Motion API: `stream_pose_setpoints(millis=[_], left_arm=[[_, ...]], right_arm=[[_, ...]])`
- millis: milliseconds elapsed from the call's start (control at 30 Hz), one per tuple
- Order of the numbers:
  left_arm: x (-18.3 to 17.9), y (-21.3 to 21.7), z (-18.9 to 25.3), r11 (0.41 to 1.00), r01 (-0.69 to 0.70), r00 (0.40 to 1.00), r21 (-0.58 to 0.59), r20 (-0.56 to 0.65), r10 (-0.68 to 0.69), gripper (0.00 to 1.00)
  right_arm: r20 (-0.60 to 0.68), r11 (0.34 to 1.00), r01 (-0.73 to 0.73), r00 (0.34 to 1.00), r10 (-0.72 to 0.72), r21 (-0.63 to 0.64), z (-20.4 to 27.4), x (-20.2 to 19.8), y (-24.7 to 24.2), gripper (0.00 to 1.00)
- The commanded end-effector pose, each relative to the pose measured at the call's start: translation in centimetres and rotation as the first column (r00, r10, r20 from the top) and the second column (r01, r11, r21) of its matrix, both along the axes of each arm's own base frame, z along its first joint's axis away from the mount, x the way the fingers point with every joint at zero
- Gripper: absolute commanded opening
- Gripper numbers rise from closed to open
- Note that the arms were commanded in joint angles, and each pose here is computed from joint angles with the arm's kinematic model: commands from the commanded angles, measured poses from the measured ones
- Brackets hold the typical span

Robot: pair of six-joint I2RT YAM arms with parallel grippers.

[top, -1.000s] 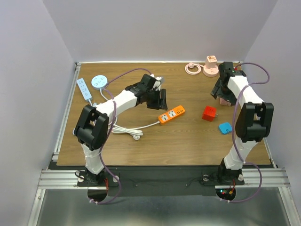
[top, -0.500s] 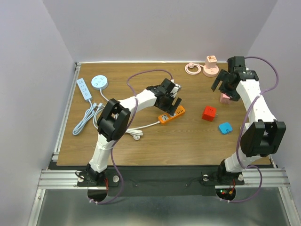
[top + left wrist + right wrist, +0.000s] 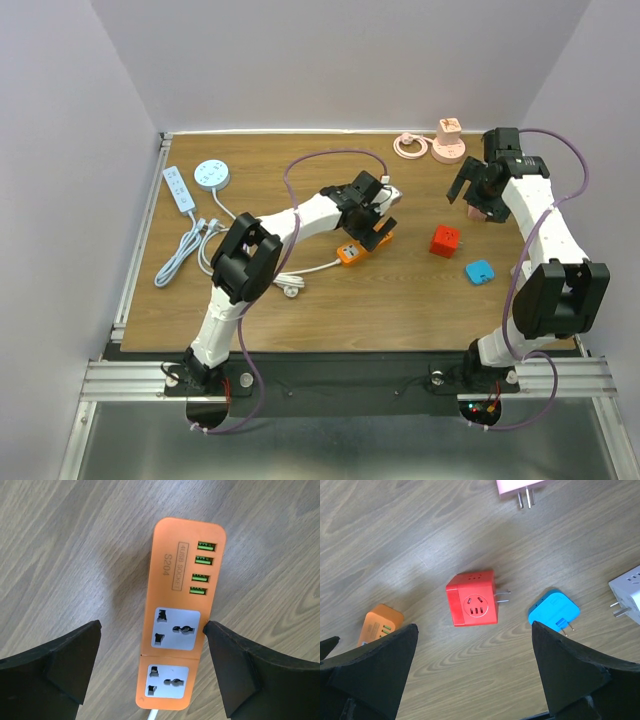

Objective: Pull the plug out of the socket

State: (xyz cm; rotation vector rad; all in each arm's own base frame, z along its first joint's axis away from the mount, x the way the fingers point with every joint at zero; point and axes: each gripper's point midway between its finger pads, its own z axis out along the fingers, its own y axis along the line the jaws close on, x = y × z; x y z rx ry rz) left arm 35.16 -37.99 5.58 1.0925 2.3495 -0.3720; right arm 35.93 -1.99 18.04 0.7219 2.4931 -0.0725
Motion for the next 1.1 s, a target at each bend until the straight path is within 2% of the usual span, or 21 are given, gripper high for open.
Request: stream_pose_setpoints(millis=[0,167,467,800,867,900,967,1000,1067], left_arm=[[-1.2,0.2,0.2,0.998,0.059,0.998,0.010,-0.025,-0.059,0.98],[-2.7,-0.6,0.1,0.994,0.105,0.993,-0.001,-0.050,-0.105,0.95],[-2.1,-1.6,5.6,0.991,0.116,0.992,-0.066,0.057,-0.112,0.95],[-3.3,-0.1,0.2,0.994,0.102,0.994,0.036,-0.052,-0.100,0.92],[-3.8,-0.3,-0.1,0.992,0.119,0.991,0.029,-0.066,-0.117,0.86],[-3.9,-0.2,-0.5,0.992,0.125,0.990,0.030,-0.077,-0.122,0.74],[-4.2,-0.2,-1.0,0.991,0.130,0.987,0.032,-0.093,-0.127,0.64],[-4.3,-0.1,-1.2,0.991,0.131,0.987,0.035,-0.099,-0.127,0.54],[-4.2,0.2,-1.7,0.991,0.121,0.988,0.051,-0.101,-0.115,0.44]], right_arm=[[0.044,1.000,-0.015,0.999,0.015,0.004,1.4,0.3,0.0,1.00],[0.042,1.000,-0.016,0.999,0.016,-0.009,1.4,0.3,-0.2,1.00],[0.054,1.000,-0.017,0.998,0.017,0.004,1.8,0.7,0.0,1.00],[0.073,1.000,-0.022,0.997,0.021,0.013,2.4,1.4,0.2,1.00],[0.072,1.000,-0.023,0.997,0.022,0.015,2.3,1.4,0.2,1.00],[0.072,1.000,-0.025,0.997,0.023,0.017,2.3,1.4,0.3,1.00],[0.075,0.999,-0.029,0.997,0.028,0.021,2.4,1.5,0.4,1.00],[0.072,0.999,-0.029,0.997,0.028,0.022,2.3,1.5,0.4,1.00],[0.071,0.999,-0.030,0.997,0.029,0.026,2.3,1.5,0.5,1.00]])
